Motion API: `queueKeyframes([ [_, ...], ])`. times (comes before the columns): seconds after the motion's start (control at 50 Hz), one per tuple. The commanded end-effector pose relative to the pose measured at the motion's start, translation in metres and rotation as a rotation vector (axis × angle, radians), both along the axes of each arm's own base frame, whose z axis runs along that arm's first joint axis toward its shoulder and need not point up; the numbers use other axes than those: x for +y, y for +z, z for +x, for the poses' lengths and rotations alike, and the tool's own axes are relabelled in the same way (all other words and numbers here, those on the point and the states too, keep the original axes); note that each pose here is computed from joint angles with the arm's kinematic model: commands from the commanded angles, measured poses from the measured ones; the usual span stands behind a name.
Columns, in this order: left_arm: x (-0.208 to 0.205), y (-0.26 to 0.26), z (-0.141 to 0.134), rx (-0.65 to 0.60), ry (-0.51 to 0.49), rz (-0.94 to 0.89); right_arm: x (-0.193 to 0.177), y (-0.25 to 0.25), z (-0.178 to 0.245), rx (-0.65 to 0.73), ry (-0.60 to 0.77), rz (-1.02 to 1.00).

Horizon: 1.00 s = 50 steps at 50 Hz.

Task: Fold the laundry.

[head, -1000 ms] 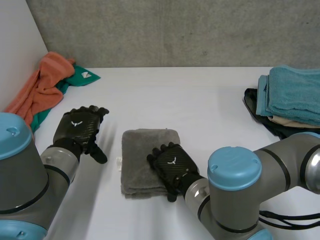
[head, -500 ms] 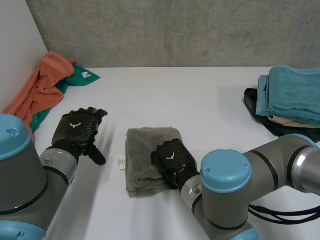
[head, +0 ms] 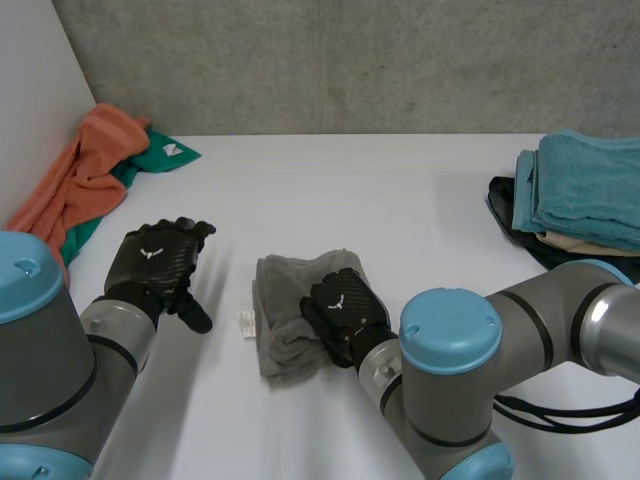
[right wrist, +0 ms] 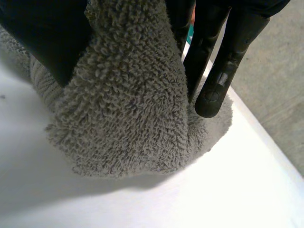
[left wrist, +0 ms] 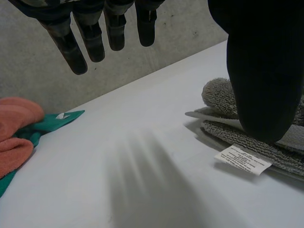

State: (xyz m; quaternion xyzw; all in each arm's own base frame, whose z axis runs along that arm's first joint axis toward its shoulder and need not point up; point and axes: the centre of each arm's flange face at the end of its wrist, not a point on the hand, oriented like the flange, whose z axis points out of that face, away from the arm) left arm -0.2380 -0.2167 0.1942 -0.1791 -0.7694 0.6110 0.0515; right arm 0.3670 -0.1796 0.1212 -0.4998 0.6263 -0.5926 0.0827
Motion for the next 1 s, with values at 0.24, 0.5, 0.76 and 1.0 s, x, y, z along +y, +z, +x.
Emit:
queueKeyframes([
  [0.24,-0.002,0.0,0.0,0.004,0.004,-0.008,-0.14,0.127,-0.047,-0.022,-0.102,-0.522],
  [0.5,-0.001,-0.002,0.002,0.002,0.007,-0.004,-0.259,0.18,-0.21,-0.098,-0.438,-0.599],
  [0.76,-0.001,-0.005,0.001,-0.003,0.007,0.004,-0.301,0.086,-0.326,-0.282,-0.524,-0.235],
  [1.0,-0.002,-0.007,0.001,-0.007,0.007,0.012,-0.301,0.057,-0.339,-0.279,-0.547,-0.16],
])
